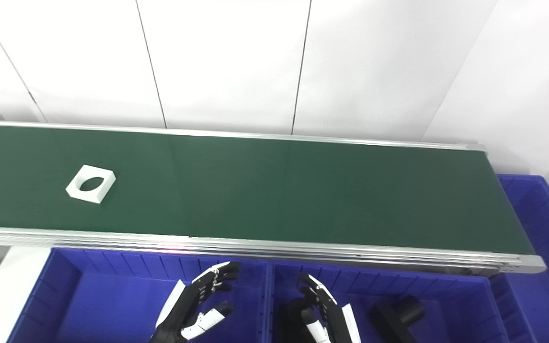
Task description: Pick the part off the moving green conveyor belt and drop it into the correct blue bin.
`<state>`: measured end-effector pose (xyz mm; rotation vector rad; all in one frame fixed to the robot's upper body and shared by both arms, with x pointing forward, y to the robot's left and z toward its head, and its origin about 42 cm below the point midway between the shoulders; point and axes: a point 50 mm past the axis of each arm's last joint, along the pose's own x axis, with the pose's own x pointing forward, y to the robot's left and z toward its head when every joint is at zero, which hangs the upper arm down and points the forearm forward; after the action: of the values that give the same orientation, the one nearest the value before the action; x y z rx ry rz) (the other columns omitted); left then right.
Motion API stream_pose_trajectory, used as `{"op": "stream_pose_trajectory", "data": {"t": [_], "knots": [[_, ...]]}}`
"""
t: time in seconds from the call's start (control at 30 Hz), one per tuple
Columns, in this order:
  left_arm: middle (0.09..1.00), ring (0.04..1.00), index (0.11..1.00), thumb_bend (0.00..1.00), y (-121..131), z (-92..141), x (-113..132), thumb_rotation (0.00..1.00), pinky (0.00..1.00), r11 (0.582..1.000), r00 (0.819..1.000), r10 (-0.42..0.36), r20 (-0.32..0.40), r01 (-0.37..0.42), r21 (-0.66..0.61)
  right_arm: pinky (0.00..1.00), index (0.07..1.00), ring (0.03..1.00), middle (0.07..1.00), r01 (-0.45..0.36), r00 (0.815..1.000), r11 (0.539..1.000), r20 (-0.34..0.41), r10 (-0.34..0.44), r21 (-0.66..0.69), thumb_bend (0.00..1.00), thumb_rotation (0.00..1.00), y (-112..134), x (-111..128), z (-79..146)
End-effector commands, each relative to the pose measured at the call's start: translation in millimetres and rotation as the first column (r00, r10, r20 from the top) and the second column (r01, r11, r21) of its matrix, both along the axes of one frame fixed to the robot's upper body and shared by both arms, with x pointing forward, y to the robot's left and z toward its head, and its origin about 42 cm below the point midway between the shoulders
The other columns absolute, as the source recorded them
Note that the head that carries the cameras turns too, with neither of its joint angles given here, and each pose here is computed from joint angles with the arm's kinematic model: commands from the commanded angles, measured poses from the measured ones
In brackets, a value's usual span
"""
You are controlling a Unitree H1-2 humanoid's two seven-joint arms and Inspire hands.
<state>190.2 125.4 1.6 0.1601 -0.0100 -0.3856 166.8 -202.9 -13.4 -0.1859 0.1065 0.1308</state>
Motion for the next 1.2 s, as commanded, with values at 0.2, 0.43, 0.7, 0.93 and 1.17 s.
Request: {"op": "stream_pose_trajectory", "data": {"t": [0.2,0.43,0.7,0.93,1.17], "knots": [[0.833,0.8,0.799,0.75,-3.6,18.1,8.8,0.75,0.72,0.999,0.996,-0.006,0.087,0.01,-0.046,0.82,0.839,0.837,0.881,-0.002,0.998,1.0,0.063,0.0,0.022,0.83,0.98,1.3,8.3,6.2],[0.806,0.78,0.798,0.78,-11.1,53.4,11.5,0.75,0.7,0.998,0.964,-0.052,0.26,0.06,-0.023,0.79,0.843,0.82,0.882,0.003,0.998,1.0,0.058,-0.003,0.016,0.82,0.98,-0.5,9.3,4.4],[0.796,0.77,0.776,0.82,-11.2,88.0,20.0,0.75,0.67,0.996,0.917,-0.036,0.397,0.064,-0.057,0.82,0.841,0.835,0.891,0.005,0.999,1.0,0.041,-0.005,0.01,0.84,0.99,-5.5,8.8,0.4],[0.774,0.748,0.759,0.84,-13.2,93.5,24.4,0.74,0.64,0.997,0.903,-0.013,0.43,0.045,-0.065,0.82,0.843,0.838,0.894,0.003,1.0,1.0,0.031,-0.003,0.01,0.83,1.0,-9.3,8.6,-1.5],[0.778,0.74,0.758,0.83,-16.6,99.5,23.5,0.69,0.61,0.996,0.883,-0.044,0.467,0.075,-0.048,0.85,0.848,0.853,0.902,-0.002,1.0,1.0,0.029,0.002,0.009,0.83,1.0,-10.9,8.7,-1.5]]}}
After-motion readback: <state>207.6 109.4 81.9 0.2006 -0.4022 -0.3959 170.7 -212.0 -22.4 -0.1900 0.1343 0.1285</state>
